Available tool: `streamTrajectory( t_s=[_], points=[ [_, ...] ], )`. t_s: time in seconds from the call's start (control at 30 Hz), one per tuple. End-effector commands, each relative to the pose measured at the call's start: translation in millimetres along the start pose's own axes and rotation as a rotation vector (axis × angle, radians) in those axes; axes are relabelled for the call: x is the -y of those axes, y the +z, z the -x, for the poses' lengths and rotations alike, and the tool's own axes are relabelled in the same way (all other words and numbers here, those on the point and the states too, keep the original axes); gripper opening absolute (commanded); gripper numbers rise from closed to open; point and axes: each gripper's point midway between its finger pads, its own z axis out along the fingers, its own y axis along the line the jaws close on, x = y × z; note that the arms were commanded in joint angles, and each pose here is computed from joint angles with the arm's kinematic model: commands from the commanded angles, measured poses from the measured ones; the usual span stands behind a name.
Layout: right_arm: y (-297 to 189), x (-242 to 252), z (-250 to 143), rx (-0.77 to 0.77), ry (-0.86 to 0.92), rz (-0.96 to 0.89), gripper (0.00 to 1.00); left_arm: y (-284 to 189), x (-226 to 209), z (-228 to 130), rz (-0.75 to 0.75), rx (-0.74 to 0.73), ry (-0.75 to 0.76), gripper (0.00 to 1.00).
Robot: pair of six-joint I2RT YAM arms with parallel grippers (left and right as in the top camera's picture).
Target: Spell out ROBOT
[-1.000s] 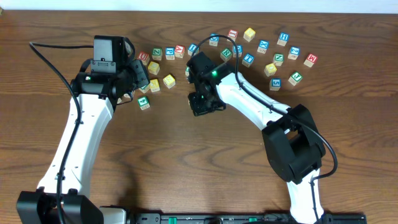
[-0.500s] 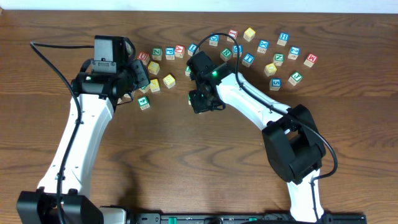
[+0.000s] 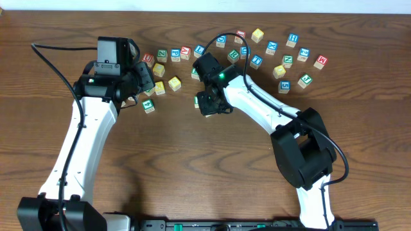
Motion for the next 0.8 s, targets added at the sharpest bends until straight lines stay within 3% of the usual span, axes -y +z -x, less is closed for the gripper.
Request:
streamTrajectory(
  t_s=[0.0,0.17,0.77],
  points=[
    [6.6,11.2,-2.9,-0.009,0.029,-0.053,0.07,-0.5,-2.3,2.6,0.012,0.004,0.010,0.16],
    [6.1,18.4,-3.1,-0.004,0.081,-0.087,0.04,-0.5,-2.9,1.2,0.015,-0.002,0.010,0.24],
    [4.7,28.9,23.1,0.097,0.234,-0.088,0.04,2.1,-5.6,-4.1,0.021,-0.017,0.008,0.25]
  ],
)
